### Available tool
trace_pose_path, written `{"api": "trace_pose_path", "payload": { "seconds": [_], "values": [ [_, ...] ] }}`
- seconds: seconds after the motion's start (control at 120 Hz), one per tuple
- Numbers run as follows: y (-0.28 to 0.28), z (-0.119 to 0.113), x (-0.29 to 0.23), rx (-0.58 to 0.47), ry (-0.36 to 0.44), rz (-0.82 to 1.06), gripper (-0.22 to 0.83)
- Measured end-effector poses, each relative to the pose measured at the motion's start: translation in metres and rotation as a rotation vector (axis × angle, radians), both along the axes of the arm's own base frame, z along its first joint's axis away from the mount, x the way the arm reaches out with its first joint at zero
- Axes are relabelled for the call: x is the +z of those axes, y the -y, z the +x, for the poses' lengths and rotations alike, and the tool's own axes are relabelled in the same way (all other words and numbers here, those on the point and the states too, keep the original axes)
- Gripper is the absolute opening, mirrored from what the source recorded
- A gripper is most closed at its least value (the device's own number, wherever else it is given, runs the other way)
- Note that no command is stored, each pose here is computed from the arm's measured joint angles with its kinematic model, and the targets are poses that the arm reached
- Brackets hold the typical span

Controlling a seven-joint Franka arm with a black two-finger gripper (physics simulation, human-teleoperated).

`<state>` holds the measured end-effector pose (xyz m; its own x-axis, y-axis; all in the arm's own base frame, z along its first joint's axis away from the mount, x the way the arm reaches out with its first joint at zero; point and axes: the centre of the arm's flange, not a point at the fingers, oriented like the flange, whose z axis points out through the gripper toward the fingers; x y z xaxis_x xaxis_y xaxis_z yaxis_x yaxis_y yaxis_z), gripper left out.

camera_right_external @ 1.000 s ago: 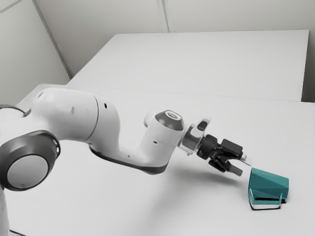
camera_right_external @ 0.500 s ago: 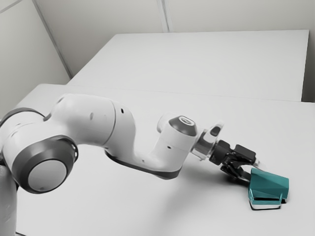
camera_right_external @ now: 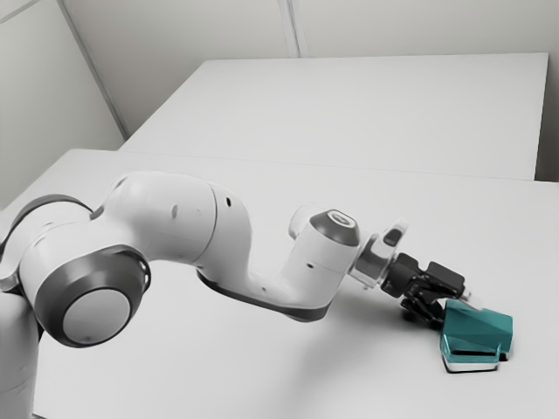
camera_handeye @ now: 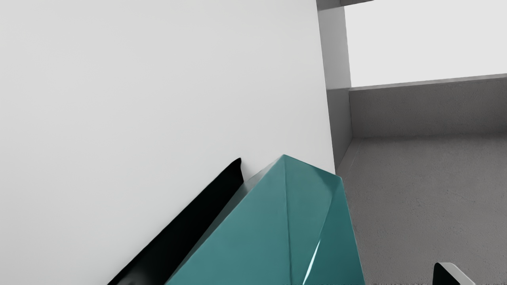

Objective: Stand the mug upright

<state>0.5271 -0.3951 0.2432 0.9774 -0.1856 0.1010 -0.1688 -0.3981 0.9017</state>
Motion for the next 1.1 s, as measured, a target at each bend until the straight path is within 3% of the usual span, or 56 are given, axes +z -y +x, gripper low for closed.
{"api": "trace_pose_path", "payload": {
  "seconds": [0.133,0.575,0.742,0.925,1.1],
  "values": [
    [0.003,-0.002,-0.003,-0.002,-0.005,0.000,0.48],
    [0.005,-0.002,-0.002,0.003,-0.006,-0.004,0.06],
    [0.006,-0.002,0.001,0.004,-0.003,0.001,0.00],
    [0.007,-0.001,0.025,0.004,0.029,-0.015,-0.14],
    [-0.002,-0.002,0.056,0.003,0.069,-0.022,-0.16]
  ]
}}
